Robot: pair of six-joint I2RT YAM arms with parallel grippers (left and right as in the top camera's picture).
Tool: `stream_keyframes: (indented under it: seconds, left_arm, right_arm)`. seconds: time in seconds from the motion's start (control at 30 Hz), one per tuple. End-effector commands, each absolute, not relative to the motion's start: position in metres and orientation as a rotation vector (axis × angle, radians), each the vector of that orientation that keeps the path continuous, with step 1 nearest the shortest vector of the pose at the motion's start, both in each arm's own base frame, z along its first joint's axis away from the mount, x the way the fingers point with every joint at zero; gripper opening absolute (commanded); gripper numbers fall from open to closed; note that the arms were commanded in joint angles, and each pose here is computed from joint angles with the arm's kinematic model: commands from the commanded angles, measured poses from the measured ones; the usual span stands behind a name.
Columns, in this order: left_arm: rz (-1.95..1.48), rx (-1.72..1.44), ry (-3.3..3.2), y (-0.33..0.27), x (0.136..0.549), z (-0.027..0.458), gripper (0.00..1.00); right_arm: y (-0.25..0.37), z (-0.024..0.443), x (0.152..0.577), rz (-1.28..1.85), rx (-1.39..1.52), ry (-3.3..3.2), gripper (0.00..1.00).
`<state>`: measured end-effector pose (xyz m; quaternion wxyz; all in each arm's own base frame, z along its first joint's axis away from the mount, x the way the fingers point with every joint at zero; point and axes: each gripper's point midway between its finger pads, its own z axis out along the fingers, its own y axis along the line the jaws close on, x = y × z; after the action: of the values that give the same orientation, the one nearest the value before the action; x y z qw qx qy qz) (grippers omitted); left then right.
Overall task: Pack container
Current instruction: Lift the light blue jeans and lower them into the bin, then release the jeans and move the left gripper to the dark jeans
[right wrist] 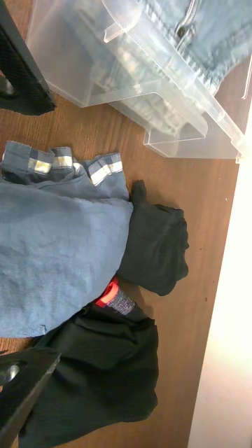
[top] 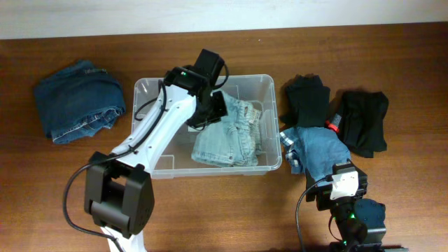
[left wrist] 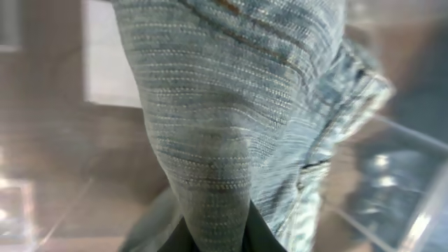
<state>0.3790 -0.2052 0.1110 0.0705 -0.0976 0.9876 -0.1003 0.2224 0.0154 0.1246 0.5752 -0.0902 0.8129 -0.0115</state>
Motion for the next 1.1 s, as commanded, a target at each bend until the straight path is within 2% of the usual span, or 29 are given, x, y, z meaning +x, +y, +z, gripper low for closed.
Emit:
stream_keyframes:
  seconds: [0.0,0.1,0.2,0.23,0.27,0.3,0.47,0.7,0.73,0.8,0.83,0.9,1.07]
  left_arm:
    - [-0.137,-0.293,2.946,-0.176,0.383,0.111,0.0]
    - [-0.09,-0.259,2.94,-0.167,0.386,0.111,0.01]
    - [-0.074,-0.229,2.943,-0.158,0.388,0.116,0.25]
    - [-0.07,-0.221,2.944,-0.155,0.388,0.118,0.29]
    - [-0.06,-0.209,2.947,-0.147,0.39,0.127,0.63]
    - [-0.053,-0.212,2.948,-0.141,0.391,0.132,0.7]
    - [0.016,-0.239,2.918,-0.101,0.4,0.175,0.71]
    - [0.263,-0.441,2.769,0.005,0.408,0.246,0.71]
    - [0.304,-0.499,2.742,0.025,0.408,0.252,0.74]
    - [0.332,-0.624,2.711,0.068,0.406,0.256,0.87]
    - [0.335,-0.654,2.707,0.079,0.404,0.256,0.87]
    - [0.31,-0.796,2.712,0.127,0.394,0.248,0.96]
    - [0.084,-1.174,2.667,0.211,0.368,0.214,0.98]
  right_arm:
    - [0.015,0.122,0.222,-0.021,-0.201,1.908,0.98]
    - [0.015,0.122,0.222,-0.021,-0.201,1.908,0.98]
    - [0.015,0.122,0.222,-0.021,-0.201,1.908,0.98]
    - [0.015,0.122,0.222,-0.021,-0.201,1.908,0.99]
    - [0.015,0.122,0.222,-0.021,-0.201,1.908,0.99]
    - [0.015,0.122,0.222,-0.021,-0.201,1.908,0.98]
    - [0.015,0.122,0.222,-0.021,-0.201,1.908,0.98]
    - [0.015,0.122,0.222,-0.021,-0.201,1.908,0.99]
    - [0.015,0.122,0.222,-0.021,-0.201,1.908,0.99]
    - [0.015,0.122,0.222,-0.021,-0.201,1.908,0.98]
    - [0.015,0.122,0.222,-0.021,-0.201,1.908,0.98]
    - [0.015,0.122,0.222,-0.021,-0.201,1.908,0.98]
    - [0.015,0.122,0.222,-0.021,-0.201,1.908,0.98]
